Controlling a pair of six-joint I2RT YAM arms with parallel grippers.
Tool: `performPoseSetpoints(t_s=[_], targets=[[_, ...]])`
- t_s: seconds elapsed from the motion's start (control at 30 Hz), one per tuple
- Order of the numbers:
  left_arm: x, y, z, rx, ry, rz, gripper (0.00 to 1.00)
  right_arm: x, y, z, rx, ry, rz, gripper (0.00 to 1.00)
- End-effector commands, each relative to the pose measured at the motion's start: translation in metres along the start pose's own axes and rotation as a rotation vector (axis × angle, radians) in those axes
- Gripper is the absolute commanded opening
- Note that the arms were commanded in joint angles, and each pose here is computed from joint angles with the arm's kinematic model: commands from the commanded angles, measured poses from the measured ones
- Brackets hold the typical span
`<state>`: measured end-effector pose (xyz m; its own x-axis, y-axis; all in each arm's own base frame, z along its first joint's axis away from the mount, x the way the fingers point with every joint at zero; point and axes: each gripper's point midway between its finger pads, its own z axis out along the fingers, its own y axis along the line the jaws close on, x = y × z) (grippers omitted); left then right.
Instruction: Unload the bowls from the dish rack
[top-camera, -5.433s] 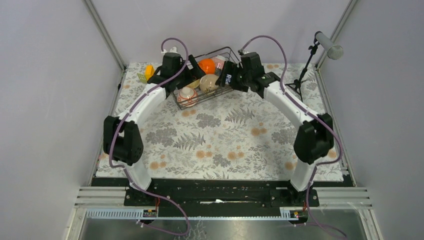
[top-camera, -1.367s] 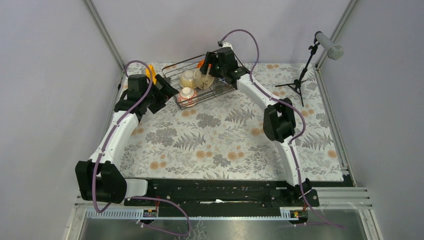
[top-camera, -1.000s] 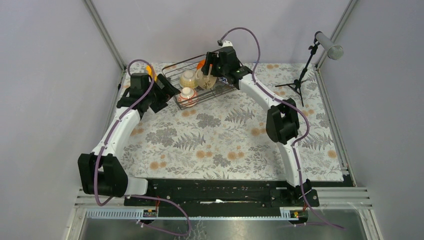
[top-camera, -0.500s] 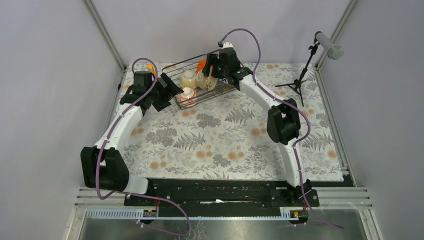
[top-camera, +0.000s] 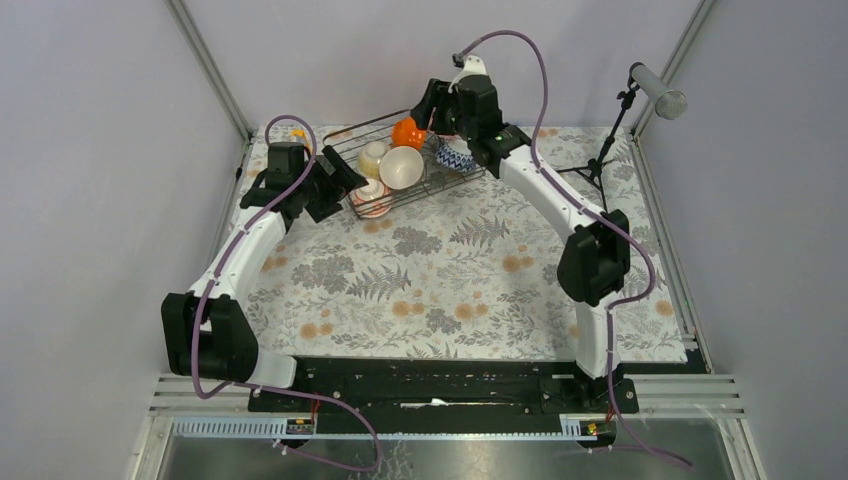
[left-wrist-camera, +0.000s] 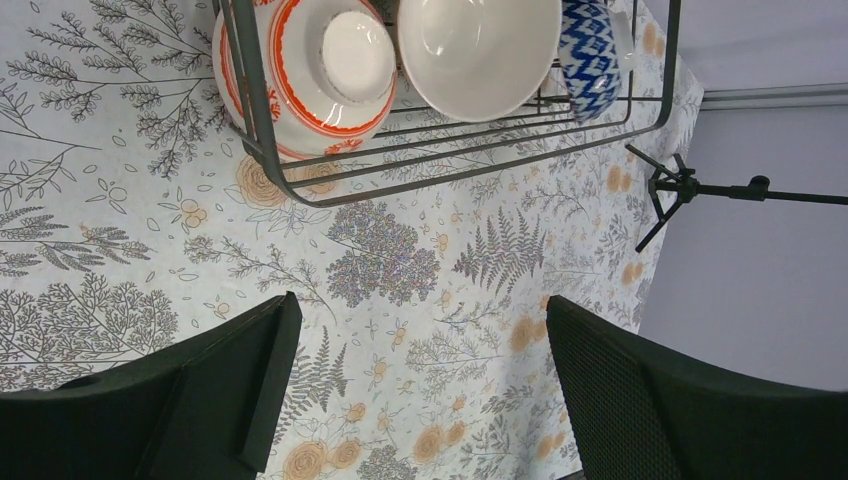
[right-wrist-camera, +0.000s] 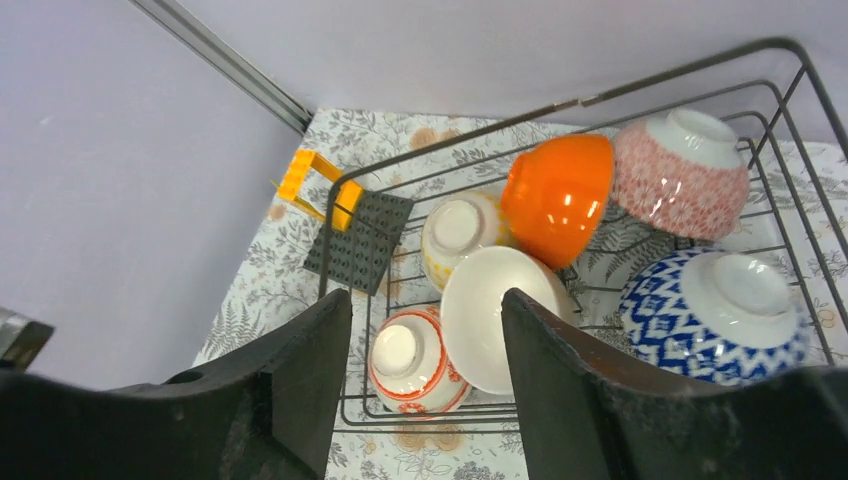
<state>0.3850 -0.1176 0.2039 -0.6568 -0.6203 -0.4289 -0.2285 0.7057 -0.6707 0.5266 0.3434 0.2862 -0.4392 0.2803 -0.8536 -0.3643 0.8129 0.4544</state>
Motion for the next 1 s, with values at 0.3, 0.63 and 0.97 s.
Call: performPoseSetpoints(t_s=[0.3, 0.63, 0.97], targets=[[-0.028, -0.03, 0.013, 0.077, -0.046, 0.072, 0.84, 0.002, -0.008, -0.012, -0.016, 0.038, 0.017, 0.66], [-0.058, -0.038, 0.091, -0.011, -0.086, 0.273, 0.59, 0.017, -0.027, -0.033, 0.07, 0.079, 0.02, 0.66], [-0.061, -0.027, 0.152, -0.132, -0.133, 0.403, 0.55, 0.0, -0.024, -0.087, 0.093, 0.065, -0.024, 0.66]])
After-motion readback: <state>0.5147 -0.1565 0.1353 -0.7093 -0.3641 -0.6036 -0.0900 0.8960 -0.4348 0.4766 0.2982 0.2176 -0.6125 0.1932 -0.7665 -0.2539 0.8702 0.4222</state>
